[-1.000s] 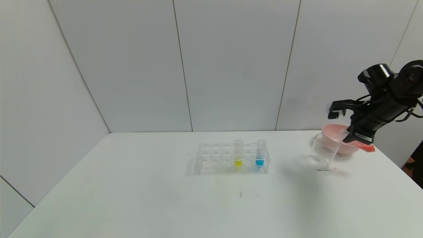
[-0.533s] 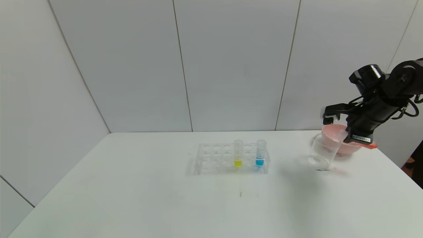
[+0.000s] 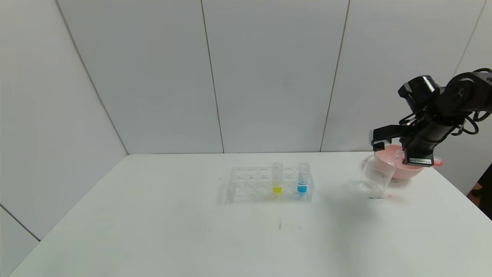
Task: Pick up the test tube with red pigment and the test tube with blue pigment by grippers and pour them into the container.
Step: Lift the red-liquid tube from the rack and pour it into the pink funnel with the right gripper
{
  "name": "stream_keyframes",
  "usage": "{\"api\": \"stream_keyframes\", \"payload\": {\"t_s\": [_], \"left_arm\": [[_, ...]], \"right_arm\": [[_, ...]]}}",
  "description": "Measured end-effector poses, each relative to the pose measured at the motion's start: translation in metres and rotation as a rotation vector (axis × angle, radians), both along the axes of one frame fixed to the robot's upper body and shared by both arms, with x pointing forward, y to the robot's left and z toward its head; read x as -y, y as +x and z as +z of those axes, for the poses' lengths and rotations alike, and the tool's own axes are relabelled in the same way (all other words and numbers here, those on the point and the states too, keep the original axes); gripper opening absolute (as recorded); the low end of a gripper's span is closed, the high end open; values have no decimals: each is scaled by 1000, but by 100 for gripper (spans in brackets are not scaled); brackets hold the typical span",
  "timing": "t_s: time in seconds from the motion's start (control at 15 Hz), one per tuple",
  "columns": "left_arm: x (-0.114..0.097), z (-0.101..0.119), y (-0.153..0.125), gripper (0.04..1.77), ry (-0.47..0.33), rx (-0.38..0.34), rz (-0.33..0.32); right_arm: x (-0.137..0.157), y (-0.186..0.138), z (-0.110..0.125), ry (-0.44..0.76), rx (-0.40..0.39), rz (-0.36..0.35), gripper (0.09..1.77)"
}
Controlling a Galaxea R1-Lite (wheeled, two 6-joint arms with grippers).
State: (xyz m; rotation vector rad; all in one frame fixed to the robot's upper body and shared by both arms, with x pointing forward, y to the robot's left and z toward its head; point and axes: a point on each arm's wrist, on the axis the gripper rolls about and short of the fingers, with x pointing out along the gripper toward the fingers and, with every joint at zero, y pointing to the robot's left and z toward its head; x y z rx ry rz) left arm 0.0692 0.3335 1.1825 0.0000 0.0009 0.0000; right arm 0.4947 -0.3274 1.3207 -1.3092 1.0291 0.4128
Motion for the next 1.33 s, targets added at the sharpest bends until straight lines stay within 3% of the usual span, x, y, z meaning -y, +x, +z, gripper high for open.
{"api": "stream_keyframes", "payload": {"t_s": [0.47,1.0,1.33], "left_arm": [[0,0,0,176,0,0,0],[0,0,0,176,0,0,0],[0,0,0,176,0,0,0]], "right_arm": [[-4,5,-3,-70,-7,67,50],[-24,9,7,-340,26,142,50],[-33,7,7,-387,5,174,50]]}}
